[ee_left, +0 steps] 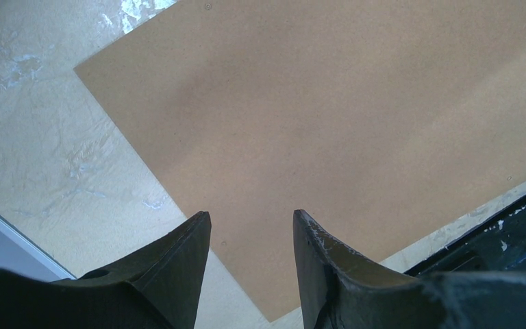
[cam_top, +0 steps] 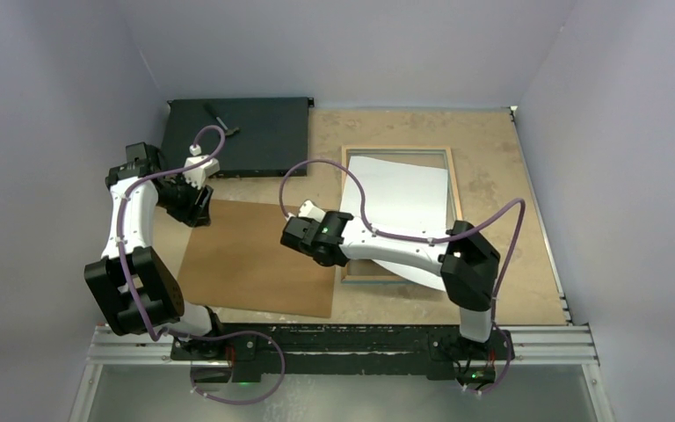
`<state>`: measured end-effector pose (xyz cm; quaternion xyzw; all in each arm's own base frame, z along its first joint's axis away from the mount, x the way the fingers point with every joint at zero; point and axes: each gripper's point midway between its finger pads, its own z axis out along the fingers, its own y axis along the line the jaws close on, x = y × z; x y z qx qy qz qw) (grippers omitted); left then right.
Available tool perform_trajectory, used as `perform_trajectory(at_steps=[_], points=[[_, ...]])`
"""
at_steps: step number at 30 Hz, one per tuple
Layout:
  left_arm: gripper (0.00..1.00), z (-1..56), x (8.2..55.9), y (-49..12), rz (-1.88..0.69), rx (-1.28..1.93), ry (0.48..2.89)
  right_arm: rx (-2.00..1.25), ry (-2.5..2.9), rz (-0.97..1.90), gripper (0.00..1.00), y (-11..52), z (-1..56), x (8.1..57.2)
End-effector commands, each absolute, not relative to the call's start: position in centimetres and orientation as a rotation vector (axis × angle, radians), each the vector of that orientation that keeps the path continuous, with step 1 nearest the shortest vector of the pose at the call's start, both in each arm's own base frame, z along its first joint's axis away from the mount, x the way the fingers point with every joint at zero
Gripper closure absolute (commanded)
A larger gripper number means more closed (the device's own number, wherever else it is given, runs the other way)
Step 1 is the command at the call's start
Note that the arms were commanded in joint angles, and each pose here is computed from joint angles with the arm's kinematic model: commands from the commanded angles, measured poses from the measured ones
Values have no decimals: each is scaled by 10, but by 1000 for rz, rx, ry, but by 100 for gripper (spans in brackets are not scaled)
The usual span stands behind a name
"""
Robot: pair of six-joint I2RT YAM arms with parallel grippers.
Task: Put the photo into the frame
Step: Turn over the photo from the photo frame.
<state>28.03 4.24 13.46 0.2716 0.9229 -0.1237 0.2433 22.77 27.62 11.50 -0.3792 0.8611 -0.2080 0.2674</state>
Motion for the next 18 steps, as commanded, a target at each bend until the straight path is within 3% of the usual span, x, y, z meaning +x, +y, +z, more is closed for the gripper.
perform_trajectory(at_steps=[1,18], points=[[54,147,288,36,-358,745,2464,-1075,2285,-473,100,275,127,220],[53,141,286,30,-411,735,2468,-1354,2110,-458,100,289,107,176]])
